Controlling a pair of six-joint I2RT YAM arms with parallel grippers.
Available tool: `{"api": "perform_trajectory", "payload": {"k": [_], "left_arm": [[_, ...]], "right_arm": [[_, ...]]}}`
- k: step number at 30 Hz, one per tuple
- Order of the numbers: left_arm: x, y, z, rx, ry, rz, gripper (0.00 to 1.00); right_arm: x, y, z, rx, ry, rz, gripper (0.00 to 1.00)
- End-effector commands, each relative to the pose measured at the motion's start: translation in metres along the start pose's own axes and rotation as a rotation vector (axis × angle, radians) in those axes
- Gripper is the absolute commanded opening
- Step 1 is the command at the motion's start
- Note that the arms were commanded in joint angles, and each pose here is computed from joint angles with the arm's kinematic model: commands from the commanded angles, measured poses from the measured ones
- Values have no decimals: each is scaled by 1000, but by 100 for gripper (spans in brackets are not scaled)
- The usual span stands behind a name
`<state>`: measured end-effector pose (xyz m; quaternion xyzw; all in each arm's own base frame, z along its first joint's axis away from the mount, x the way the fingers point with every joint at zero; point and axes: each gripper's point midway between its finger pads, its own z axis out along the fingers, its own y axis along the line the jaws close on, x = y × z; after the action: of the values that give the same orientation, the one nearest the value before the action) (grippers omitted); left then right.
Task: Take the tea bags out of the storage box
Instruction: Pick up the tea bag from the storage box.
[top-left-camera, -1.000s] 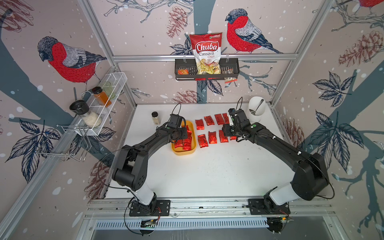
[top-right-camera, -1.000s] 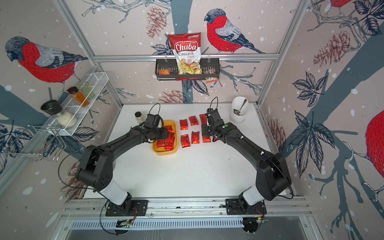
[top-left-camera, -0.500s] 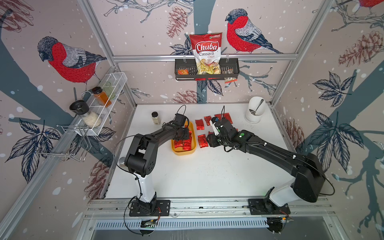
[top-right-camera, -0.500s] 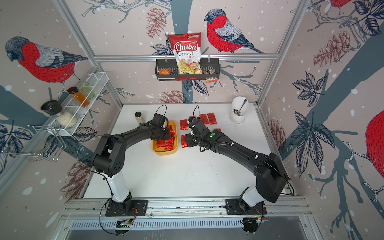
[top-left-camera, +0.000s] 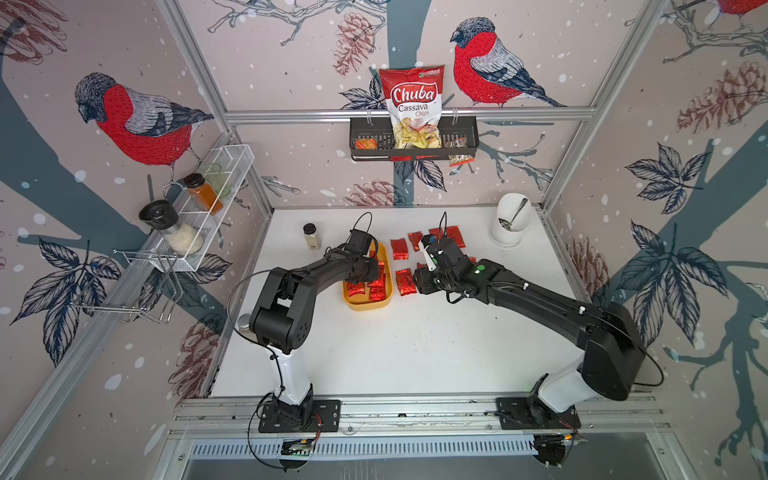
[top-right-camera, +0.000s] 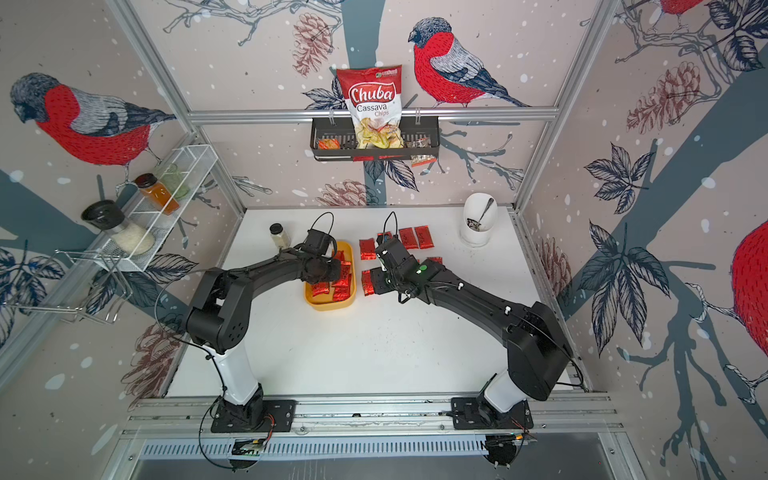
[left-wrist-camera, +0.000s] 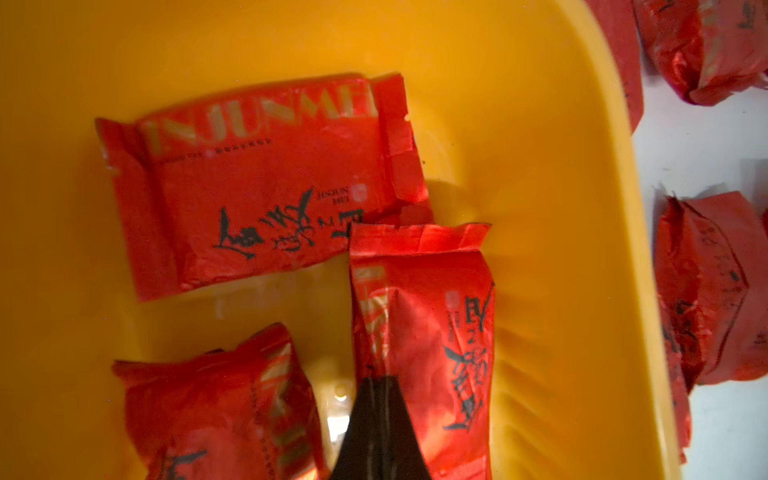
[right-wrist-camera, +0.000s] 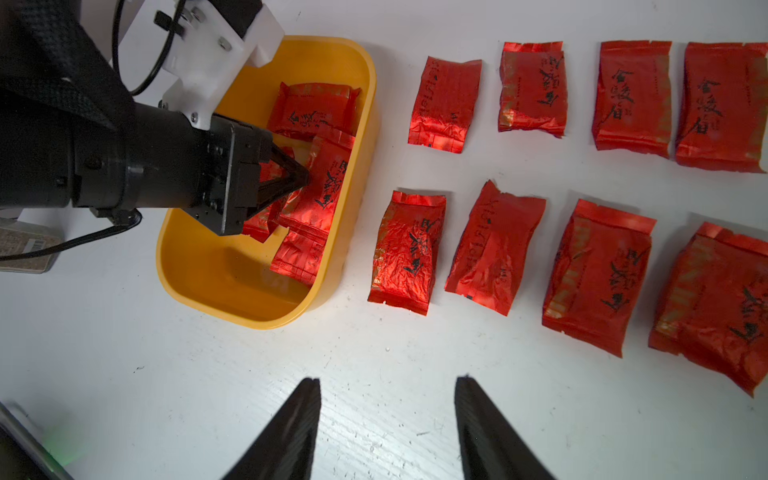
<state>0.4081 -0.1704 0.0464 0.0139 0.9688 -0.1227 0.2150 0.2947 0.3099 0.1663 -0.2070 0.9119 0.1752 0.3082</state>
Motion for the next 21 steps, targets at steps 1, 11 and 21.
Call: {"api": "perform_trajectory", "payload": {"k": [1,11,21], "left_arm": [[-6,-5,-8,41,-17,-25,0],[-28,-14,-57,85,-98,-52,0],[-35,-59,-127,268,-191,-97,0]], "right_arm": [[-4,-2,1,13,-21,7,57],[-7,-7,-4,23,-39,20,56],[-33,-43,-56,-11,-166,150,56]]}}
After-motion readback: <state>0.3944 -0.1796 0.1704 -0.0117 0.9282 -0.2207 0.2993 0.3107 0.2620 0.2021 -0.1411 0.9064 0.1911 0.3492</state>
